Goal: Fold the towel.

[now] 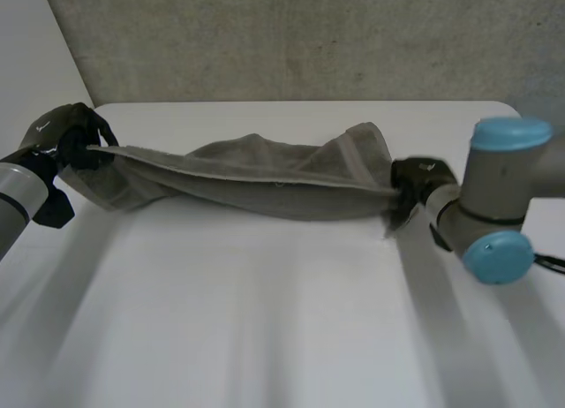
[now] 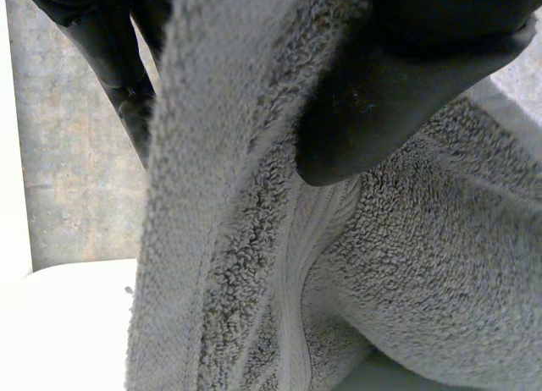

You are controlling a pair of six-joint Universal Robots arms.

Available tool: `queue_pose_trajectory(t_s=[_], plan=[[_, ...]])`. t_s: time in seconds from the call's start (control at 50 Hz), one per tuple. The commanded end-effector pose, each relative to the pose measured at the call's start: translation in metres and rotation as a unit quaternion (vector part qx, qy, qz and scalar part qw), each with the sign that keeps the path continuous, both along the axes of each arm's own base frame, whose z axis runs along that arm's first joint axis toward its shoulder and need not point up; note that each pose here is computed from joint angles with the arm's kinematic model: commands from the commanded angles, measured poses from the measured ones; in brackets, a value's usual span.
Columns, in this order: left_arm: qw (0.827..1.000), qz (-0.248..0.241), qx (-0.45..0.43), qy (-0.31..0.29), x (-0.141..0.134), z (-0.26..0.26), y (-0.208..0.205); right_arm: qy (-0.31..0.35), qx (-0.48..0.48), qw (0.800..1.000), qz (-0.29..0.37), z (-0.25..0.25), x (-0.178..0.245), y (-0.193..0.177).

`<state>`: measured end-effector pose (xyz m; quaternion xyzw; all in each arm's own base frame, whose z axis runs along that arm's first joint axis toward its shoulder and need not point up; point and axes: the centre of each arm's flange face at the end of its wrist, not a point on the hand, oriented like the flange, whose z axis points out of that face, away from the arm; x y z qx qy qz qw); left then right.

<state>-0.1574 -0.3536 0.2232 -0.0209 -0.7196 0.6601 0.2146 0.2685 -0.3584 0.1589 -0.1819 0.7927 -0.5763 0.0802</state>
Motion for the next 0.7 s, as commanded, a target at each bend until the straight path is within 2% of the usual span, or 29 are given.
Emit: queue_pose_trajectory(t_s=[0.02, 0.12, 0.18, 0.22, 0.24, 0.28, 0.3, 0.34, 0.48, 0.6, 0.64, 0.68, 0.7], plan=[[1.0, -0.001, -0.023, 0.0, -0.001, 0.017, 0.002, -0.024, -0.076, 0.997, -0.004, 0.069, -0.013, -0.006], [0.999, -0.003, -0.046, 0.009, -0.002, 0.036, 0.006, 0.003, -0.12, 0.992, 0.045, 0.134, -0.017, 0.008], [0.997, -0.006, -0.072, 0.022, -0.001, 0.058, 0.013, 0.02, -0.127, 0.99, 0.054, 0.148, -0.021, 0.011], [0.996, -0.006, -0.085, 0.028, 0.0, 0.068, 0.017, 0.064, -0.141, 0.986, 0.059, 0.174, -0.035, 0.015], [0.995, -0.007, -0.098, 0.033, 0.0, 0.079, 0.021, 0.064, -0.141, 0.986, 0.059, 0.175, -0.035, 0.015], [0.993, -0.01, -0.112, 0.034, 0.0, 0.092, 0.029, 0.122, -0.161, 0.977, 0.067, 0.199, -0.045, 0.023], [0.992, -0.016, -0.122, 0.033, -0.001, 0.101, 0.034, 0.123, -0.161, 0.977, 0.067, 0.199, -0.045, 0.023], [0.991, -0.025, -0.128, 0.031, -0.002, 0.107, 0.039, 0.172, -0.172, 0.967, 0.075, 0.212, -0.049, 0.029], [0.99, -0.056, -0.125, 0.025, -0.007, 0.109, 0.041, 0.231, -0.158, 0.955, 0.101, 0.203, -0.046, 0.033], [0.997, -0.045, -0.068, 0.008, -0.005, 0.065, 0.005, 0.271, -0.14, 0.942, 0.142, 0.169, -0.028, 0.023], [0.997, -0.048, -0.059, -0.01, -0.008, 0.054, -0.004, 0.287, -0.14, 0.935, 0.154, 0.156, -0.022, 0.017], [0.996, -0.055, -0.051, -0.054, -0.017, 0.032, -0.025, 0.299, -0.15, 0.929, 0.159, 0.149, -0.018, 0.01], [0.996, -0.055, -0.051, -0.054, -0.017, 0.032, -0.025, 0.306, -0.173, 0.923, 0.158, 0.144, -0.01, 0.002]])
